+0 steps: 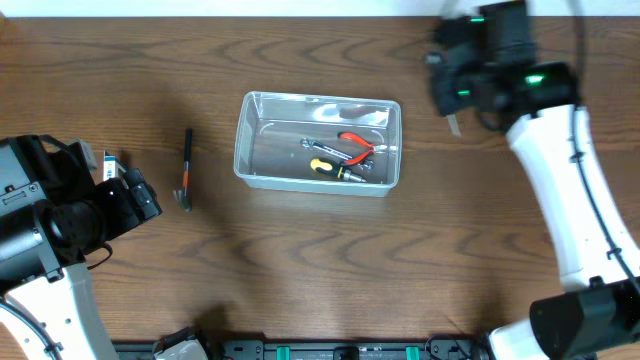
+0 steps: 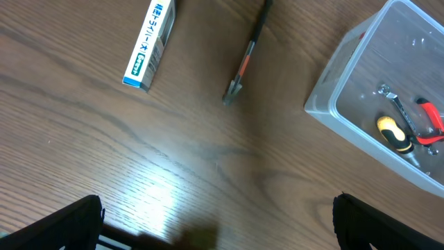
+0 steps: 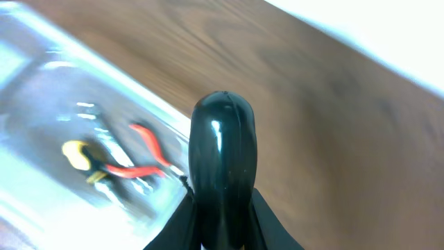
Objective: Pack container
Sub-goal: 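Carry the small screwdriver into the container and release it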
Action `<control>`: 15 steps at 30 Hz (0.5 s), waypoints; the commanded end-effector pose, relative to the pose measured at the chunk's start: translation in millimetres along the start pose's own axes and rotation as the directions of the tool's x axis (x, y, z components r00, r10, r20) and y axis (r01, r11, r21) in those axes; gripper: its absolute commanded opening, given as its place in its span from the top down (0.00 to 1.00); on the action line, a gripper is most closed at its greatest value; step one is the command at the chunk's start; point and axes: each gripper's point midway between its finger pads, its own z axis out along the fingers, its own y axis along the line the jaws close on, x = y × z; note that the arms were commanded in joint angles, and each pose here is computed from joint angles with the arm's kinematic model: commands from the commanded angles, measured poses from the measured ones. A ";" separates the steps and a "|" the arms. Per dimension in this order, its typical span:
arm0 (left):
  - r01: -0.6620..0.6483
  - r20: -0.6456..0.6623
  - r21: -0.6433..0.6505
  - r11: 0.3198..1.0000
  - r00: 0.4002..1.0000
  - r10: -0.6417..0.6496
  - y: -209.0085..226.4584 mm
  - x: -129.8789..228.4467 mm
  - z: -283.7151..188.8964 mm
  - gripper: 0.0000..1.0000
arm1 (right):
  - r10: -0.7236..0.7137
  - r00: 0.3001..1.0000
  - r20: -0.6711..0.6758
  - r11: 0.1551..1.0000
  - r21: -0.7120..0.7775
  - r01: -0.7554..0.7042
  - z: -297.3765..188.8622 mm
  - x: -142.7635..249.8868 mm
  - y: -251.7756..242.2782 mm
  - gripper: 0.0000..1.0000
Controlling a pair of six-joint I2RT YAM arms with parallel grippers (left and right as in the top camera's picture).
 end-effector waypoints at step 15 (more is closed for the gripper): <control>-0.012 0.013 0.002 1.000 1.000 0.012 -0.2 -2.1 -3.9 0.02 | -0.573 0.817 0.069 0.764 -0.317 0.562 128.4 15.9 157.3 0.96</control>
